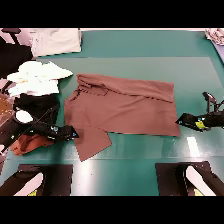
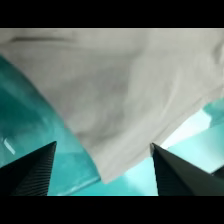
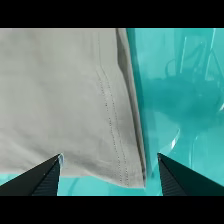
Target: Fold the shirts.
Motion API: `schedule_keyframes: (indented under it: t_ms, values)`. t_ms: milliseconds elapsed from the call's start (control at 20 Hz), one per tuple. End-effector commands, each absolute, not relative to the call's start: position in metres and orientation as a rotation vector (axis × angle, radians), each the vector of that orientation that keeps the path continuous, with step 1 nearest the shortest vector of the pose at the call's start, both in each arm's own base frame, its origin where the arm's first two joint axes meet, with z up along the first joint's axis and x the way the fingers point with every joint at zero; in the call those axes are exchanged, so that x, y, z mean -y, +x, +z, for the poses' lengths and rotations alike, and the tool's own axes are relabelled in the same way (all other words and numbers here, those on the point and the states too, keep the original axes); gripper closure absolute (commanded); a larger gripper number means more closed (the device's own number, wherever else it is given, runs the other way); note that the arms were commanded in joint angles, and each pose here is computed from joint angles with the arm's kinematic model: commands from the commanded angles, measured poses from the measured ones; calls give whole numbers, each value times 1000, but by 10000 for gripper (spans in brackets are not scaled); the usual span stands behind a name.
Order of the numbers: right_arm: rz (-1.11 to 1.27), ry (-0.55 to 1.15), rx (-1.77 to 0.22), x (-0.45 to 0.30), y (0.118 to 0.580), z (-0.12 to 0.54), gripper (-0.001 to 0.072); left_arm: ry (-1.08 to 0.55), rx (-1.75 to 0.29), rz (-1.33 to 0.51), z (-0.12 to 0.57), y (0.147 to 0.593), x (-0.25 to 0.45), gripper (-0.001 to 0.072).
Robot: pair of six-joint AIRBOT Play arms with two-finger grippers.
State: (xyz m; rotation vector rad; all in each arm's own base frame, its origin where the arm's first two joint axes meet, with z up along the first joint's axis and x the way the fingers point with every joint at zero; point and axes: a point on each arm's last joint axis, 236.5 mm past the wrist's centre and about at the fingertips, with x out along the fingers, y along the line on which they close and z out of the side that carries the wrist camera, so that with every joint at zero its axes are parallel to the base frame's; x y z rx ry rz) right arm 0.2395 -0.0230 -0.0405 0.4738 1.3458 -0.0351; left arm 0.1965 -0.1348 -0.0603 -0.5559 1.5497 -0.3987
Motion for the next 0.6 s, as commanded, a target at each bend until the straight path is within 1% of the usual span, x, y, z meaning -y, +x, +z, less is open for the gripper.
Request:
schedule_keyframes:
  t_ms: [0,200,350,450,500,550]
  values:
    - [-38,466,-1316,27,249,-27,43,-594,-1538,-362,-70,196,135,26]
    - [-50,467,-1281,31,259,-14,43,-609,-1559,-335,-84,186,133,26]
    - [-52,468,-1291,31,256,-18,44,-712,-1490,-340,-74,203,146,33]
    - [-55,477,-1310,28,250,-28,44,-749,-1445,-377,-66,212,160,223]
    - [-60,481,-1312,28,249,-34,43,-758,-1427,-397,-63,215,168,329]
    - [-66,484,-1314,28,247,-39,43,-776,-1407,-408,-59,219,175,477]
